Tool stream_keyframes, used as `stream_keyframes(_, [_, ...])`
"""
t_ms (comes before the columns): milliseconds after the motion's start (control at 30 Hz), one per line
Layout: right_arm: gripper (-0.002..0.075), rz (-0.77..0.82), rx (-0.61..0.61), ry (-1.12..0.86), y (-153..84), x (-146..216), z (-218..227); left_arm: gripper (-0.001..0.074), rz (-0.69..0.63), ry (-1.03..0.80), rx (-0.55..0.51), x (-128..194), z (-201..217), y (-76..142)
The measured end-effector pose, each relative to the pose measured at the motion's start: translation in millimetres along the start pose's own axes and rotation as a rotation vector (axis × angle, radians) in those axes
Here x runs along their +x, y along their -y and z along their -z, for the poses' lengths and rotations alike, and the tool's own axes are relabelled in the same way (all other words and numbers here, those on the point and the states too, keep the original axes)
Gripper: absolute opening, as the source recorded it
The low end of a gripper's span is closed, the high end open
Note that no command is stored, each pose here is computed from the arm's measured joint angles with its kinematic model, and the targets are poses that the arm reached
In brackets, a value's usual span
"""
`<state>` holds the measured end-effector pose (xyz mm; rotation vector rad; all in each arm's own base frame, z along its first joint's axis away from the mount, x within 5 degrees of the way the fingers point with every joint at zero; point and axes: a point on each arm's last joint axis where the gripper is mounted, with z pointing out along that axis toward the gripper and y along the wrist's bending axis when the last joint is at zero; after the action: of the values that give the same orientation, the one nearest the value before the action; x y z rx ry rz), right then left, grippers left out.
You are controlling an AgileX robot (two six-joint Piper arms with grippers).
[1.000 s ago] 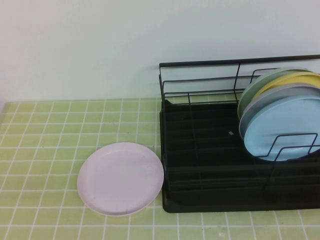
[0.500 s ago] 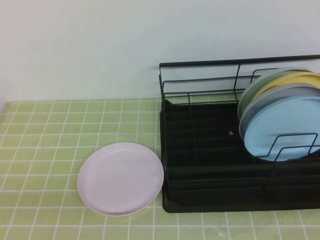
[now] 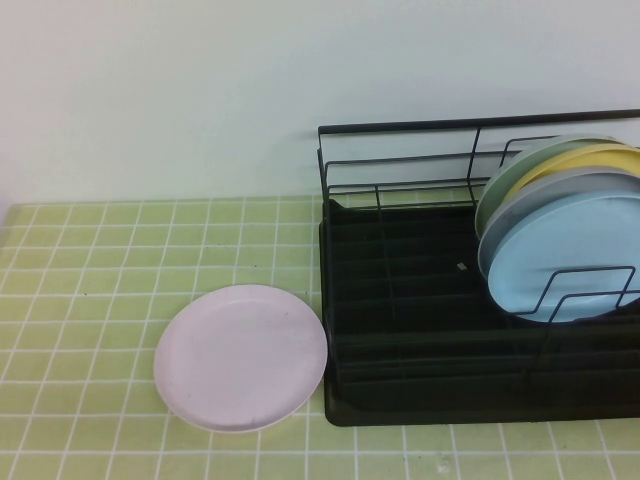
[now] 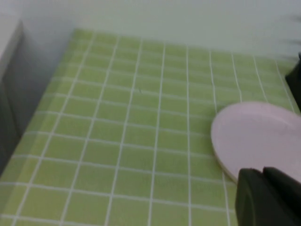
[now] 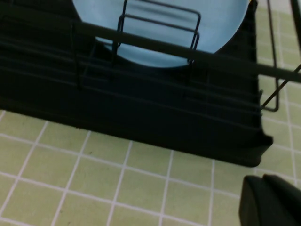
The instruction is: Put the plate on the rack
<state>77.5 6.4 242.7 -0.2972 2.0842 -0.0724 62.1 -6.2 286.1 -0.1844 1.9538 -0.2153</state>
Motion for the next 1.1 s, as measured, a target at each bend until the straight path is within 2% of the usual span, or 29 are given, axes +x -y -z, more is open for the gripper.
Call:
stream_keyframes(200, [-0.0003, -0.021, -0.019, -0.030, -1, 0, -5, 0.0000, -0.056, -0.321, 0.122, -24, -28, 20])
stream_keyframes(300, [-0.0003, -0.042, -0.031, -0.025, -2, -1, -5, 0.0000, -0.076, -0.403, 0.195, -42, -48, 29])
stream_keyframes(400, [-0.0003, -0.048, -0.034, -0.022, -2, -1, -5, 0.0001, -0.076, -0.423, 0.218, -63, -70, 34])
stream_keyframes(600, [-0.0003, -0.013, -0.024, -0.020, -1, -1, -5, 0.0012, -0.107, -0.383, 0.182, -92, -126, 33])
stream_keyframes(667, [-0.0003, -0.018, -0.025, -0.011, -1, -2, -5, 0.0061, -0.100, -0.409, 0.179, -94, -144, 32])
stream_keyframes(733, [-0.0003, -0.021, -0.026, -0.009, -1, -2, -5, 0.0155, -0.069, -0.456, 0.192, -95, -160, 33])
stream_keyframes(833, [-0.0003, -0.003, -0.027, -0.009, -1, -2, -5, 0.0368, -0.018, -0.533, 0.204, -90, -187, 33])
stream_keyframes(933, [-0.0003, 0.002, -0.030, -0.007, -2, -2, -5, 0.0513, -0.009, -0.607, 0.190, -80, -215, 28])
stream_keyframes(1000, [-0.0003, 0.001, -0.030, -0.007, -2, -2, -5, 0.0534, -0.027, -0.651, 0.188, -73, -230, 25])
stream_keyframes(1100, [-0.0003, 0.003, -0.030, -0.007, -2, -2, -5, 0.0513, -0.005, -0.731, 0.188, -59, -249, 21])
